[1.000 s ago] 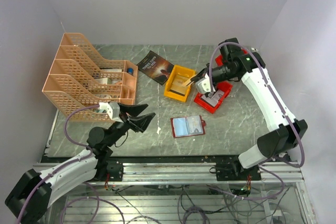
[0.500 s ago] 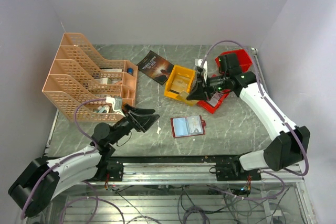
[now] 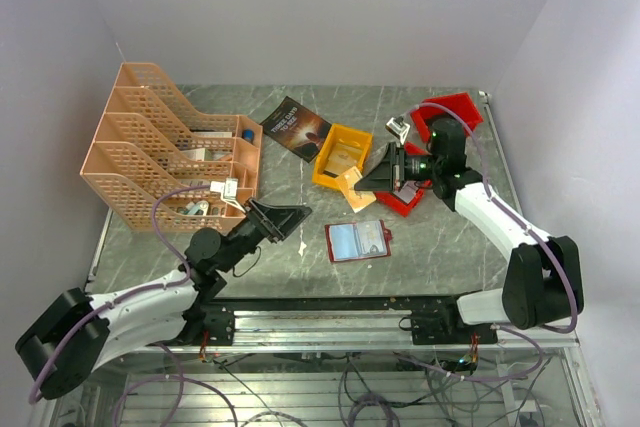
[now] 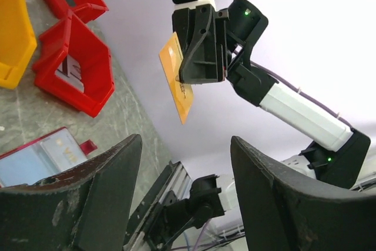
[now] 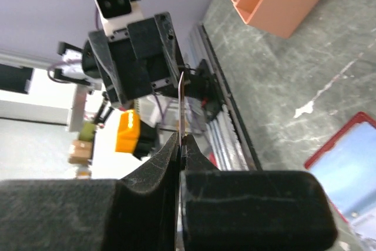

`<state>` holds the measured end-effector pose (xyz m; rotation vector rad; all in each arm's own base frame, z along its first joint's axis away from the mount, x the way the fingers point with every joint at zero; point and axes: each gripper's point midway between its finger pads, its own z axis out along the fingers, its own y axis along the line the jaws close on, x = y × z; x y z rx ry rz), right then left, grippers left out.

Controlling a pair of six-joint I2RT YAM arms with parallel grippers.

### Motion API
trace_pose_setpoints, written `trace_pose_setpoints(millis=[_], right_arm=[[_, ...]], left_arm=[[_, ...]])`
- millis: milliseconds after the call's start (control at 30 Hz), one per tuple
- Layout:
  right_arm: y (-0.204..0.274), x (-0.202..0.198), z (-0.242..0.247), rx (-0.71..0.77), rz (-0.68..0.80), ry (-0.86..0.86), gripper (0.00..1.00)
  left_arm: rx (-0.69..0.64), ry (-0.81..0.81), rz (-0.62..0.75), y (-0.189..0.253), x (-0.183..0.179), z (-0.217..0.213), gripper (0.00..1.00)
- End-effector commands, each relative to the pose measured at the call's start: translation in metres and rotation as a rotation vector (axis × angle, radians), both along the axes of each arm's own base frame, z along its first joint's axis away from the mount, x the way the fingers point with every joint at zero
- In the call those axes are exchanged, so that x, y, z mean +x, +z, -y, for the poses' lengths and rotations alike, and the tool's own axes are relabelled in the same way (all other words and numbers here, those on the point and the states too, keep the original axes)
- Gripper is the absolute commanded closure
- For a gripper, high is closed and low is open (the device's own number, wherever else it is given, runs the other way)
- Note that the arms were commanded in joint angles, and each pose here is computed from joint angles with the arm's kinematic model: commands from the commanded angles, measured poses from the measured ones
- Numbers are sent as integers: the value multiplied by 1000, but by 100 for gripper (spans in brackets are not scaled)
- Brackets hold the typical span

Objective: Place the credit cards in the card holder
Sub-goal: Adjust the credit card.

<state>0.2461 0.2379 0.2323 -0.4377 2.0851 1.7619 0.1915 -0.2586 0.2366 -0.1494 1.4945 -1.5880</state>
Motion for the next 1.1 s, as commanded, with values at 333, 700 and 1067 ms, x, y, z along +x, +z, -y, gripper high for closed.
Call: trace_pose_setpoints(millis=[333,700,1067], right_arm=[[25,4,-4,85,-190,-40,100],[21,1,-4,84,-208,-31,100],[22,-2,-4,90,-193,-25,100]], left_arm=[[-103,-12,-70,20,7,45,31],[-134,-29,-63,33,15,76,31],[-135,-59,-82,35,21,102,47]])
